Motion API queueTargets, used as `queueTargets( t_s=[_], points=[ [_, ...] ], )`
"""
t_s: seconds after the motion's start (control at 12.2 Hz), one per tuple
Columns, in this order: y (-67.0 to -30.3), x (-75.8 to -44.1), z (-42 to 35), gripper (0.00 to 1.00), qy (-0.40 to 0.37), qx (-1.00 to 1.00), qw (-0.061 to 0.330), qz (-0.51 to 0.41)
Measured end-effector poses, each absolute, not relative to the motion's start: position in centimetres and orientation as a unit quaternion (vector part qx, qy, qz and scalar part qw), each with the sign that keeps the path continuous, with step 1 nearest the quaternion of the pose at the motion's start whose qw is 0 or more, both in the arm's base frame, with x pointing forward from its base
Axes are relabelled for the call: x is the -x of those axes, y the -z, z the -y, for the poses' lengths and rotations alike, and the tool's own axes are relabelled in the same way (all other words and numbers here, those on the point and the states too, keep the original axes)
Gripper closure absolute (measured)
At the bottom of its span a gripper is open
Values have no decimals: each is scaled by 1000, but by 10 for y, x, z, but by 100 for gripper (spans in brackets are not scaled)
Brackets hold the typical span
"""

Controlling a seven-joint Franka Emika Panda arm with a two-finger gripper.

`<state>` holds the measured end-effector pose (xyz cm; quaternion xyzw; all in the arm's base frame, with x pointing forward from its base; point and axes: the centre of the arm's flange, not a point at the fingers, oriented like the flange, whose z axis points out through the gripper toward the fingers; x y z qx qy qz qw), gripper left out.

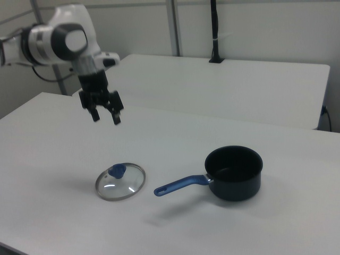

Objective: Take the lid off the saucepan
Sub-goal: 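Set the lid on the table, release the knob, raise the gripper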

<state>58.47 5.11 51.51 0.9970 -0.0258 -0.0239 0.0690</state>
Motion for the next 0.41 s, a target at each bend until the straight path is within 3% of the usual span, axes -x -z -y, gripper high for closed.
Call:
queueTargets(
  t_s=[0.16,0.41],
  points=[
    [-554,-583,-50,0,-1,-998,58,39],
    [-578,-575,-31,0,-12,-997,42,59]
  ],
)
